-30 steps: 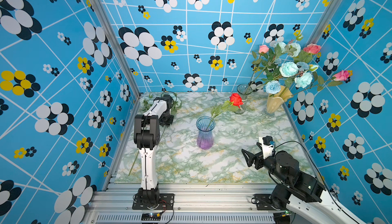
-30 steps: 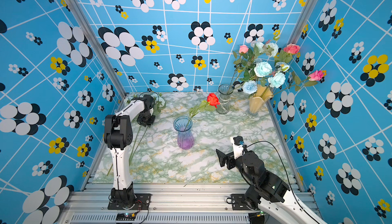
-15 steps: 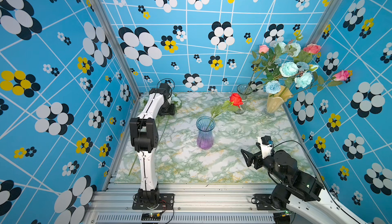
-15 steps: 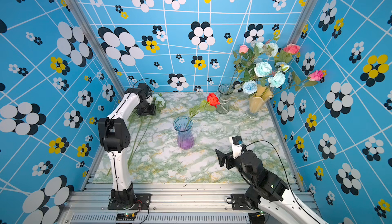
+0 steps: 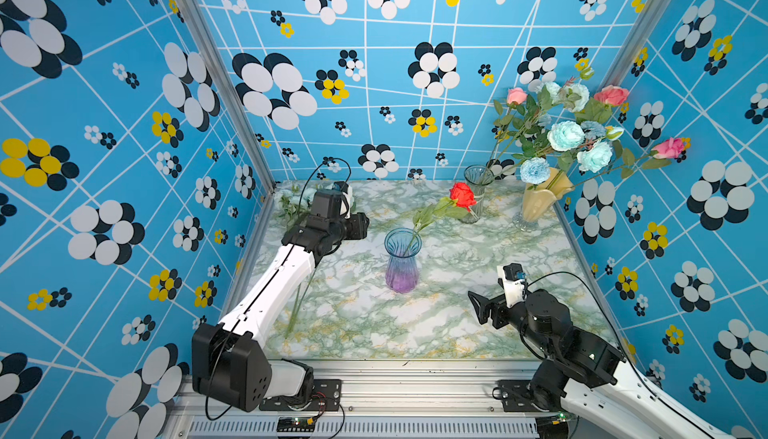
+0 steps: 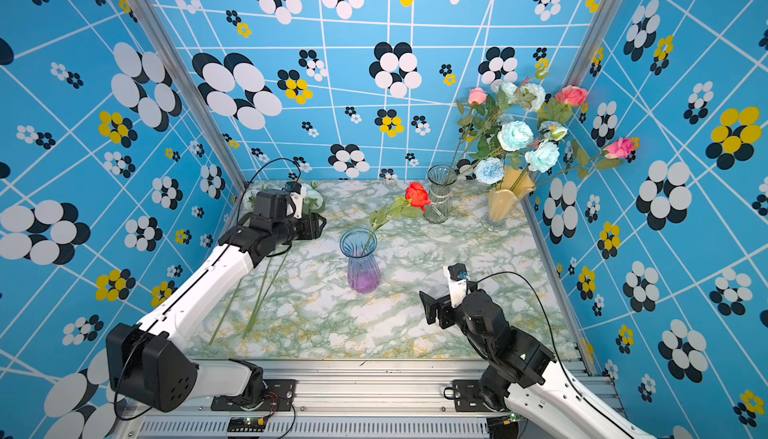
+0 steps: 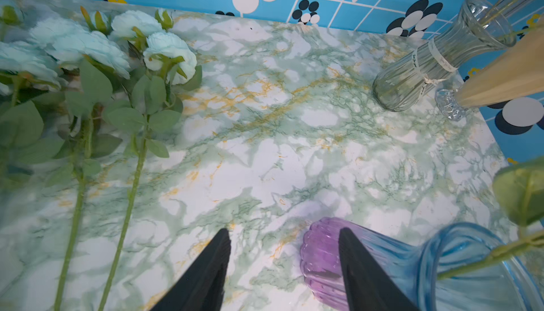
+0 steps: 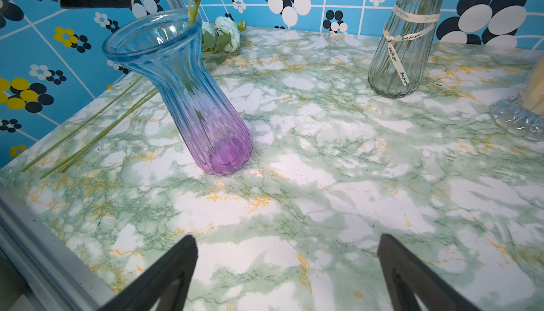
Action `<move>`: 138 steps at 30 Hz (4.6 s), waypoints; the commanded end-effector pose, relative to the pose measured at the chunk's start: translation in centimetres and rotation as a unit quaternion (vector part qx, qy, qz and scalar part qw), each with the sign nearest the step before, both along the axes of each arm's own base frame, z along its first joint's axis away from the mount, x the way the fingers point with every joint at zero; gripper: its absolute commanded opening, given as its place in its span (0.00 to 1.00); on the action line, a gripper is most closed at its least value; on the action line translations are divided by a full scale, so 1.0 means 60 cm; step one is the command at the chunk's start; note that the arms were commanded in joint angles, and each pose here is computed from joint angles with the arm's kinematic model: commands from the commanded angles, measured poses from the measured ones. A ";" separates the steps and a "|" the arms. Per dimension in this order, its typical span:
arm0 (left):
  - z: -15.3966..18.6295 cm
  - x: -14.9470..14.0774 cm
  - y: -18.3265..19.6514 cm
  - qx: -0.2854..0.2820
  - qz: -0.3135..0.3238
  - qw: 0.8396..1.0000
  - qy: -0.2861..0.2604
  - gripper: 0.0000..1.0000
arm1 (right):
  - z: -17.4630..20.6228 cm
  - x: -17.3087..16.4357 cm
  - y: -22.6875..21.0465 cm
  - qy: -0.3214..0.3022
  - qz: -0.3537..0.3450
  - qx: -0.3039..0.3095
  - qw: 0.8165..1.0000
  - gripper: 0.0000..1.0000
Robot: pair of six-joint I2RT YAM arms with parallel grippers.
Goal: Pick out blue flowers from the vase
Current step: Place the flower at the center of the board, then move the vase to the center of the board.
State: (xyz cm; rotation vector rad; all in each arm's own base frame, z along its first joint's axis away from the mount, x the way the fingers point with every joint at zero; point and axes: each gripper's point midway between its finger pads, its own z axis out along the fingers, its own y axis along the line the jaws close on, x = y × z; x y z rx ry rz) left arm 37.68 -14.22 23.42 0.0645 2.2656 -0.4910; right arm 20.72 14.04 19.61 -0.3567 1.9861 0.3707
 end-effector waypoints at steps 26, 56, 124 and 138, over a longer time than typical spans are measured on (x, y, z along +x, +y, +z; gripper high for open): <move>0.034 -0.110 -0.141 0.162 -0.169 0.959 0.162 0.57 | -0.069 0.029 0.018 0.056 -0.011 -0.070 0.996 0.99; -0.040 -0.084 -0.154 0.222 -0.172 0.931 0.234 0.44 | -0.066 0.025 0.021 0.058 -0.004 -0.062 0.996 0.99; -0.039 0.270 0.052 0.047 -0.035 0.985 0.162 0.59 | -0.081 0.028 0.021 0.069 -0.009 -0.075 0.995 0.99; 0.026 0.283 0.050 0.038 -0.026 0.994 0.098 0.69 | -0.081 0.029 0.021 0.068 -0.009 -0.075 0.995 0.99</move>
